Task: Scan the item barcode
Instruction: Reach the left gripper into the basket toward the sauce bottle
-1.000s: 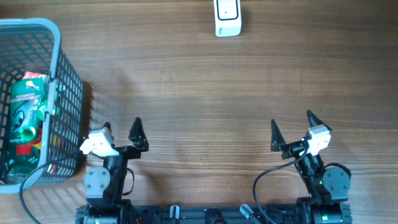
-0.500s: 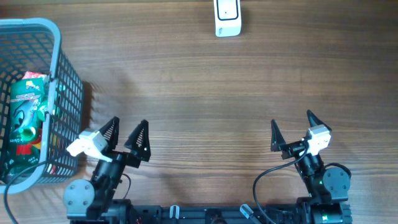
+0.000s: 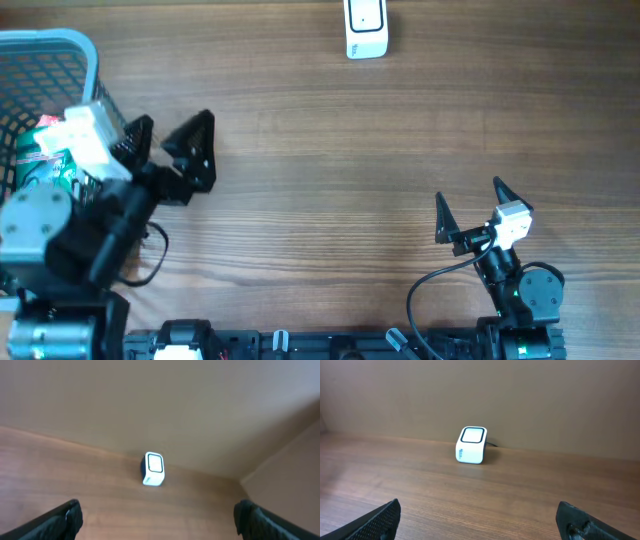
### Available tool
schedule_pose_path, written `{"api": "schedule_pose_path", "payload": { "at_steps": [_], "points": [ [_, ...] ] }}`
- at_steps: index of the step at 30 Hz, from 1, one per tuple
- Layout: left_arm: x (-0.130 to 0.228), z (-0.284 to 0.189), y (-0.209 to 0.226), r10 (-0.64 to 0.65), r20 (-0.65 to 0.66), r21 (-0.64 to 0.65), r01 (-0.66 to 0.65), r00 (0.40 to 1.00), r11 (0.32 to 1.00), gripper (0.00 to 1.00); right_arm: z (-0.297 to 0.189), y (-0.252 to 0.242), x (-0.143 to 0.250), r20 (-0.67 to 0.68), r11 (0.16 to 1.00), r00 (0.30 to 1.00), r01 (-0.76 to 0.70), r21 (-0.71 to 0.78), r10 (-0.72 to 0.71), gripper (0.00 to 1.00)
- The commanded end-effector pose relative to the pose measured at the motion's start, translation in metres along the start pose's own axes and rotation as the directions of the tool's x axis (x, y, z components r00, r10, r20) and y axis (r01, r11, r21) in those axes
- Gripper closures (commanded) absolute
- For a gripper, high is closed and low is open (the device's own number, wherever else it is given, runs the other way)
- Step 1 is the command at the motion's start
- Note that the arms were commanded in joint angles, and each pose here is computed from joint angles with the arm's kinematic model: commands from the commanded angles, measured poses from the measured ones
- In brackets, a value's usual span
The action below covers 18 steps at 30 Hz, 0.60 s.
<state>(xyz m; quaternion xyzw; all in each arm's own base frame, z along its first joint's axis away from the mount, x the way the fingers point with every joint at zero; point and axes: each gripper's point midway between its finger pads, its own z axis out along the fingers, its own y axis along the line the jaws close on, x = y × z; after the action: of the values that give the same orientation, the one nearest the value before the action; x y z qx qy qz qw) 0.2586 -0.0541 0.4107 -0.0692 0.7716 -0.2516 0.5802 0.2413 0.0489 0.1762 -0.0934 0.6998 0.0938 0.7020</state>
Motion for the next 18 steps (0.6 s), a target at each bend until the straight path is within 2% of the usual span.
{"api": "schedule_pose_path", "payload": {
  "at_steps": [1, 4, 7, 8, 10, 14, 18],
  "points": [
    [-0.001, 0.002, 0.002, 0.035, -0.036, -0.018, -0.035, 0.999, 0.999, 0.0, 0.0, -0.001, -0.002, 0.012, 1.0, 1.0, 0.011, 0.007, -0.011, 0.0],
    [-0.011, 0.003, 0.007, 0.04, 0.008, -0.053, -0.04, 0.999, 0.998, 0.0, 0.0, -0.001, -0.002, 0.012, 1.0, 1.0, 0.011, 0.007, -0.011, 0.0],
    [-0.036, -0.007, 0.04, -0.049, 0.128, -0.263, 0.081, 0.991, 0.961, 0.0, 0.0, -0.001, -0.002, 0.012, 1.0, 1.0, 0.011, 0.007, -0.011, 0.0],
    [-0.051, -0.019, 0.062, -0.074, 0.183, -0.413, 0.145, 0.98, 0.899, 0.0, 0.0, -0.001, -0.002, 0.012, 1.0, 1.0, 0.011, 0.007, -0.011, 0.0],
    [-0.066, -0.029, 0.077, -0.078, 0.213, -0.527, 0.181, 0.974, 0.83, 0.0, 0.0, -0.001, -0.002, 0.012, 1.0, 1.0, 0.011, 0.007, -0.011, 0.0],
    [-0.094, -0.04, 0.098, -0.086, 0.218, -0.69, 0.216, 0.972, 0.691, 0.0, 0.0, -0.001, -0.002, 0.012, 1.0, 1.0, 0.011, 0.007, -0.011, 0.0],
    [-0.095, -0.053, 0.144, -0.232, 0.292, -0.799, 0.37, 0.928, 0.474, 0.0, 0.0, -0.001, -0.002, 0.012, 1.0, 1.0, 0.012, 0.007, -0.012, 0.0]
  ]
}}
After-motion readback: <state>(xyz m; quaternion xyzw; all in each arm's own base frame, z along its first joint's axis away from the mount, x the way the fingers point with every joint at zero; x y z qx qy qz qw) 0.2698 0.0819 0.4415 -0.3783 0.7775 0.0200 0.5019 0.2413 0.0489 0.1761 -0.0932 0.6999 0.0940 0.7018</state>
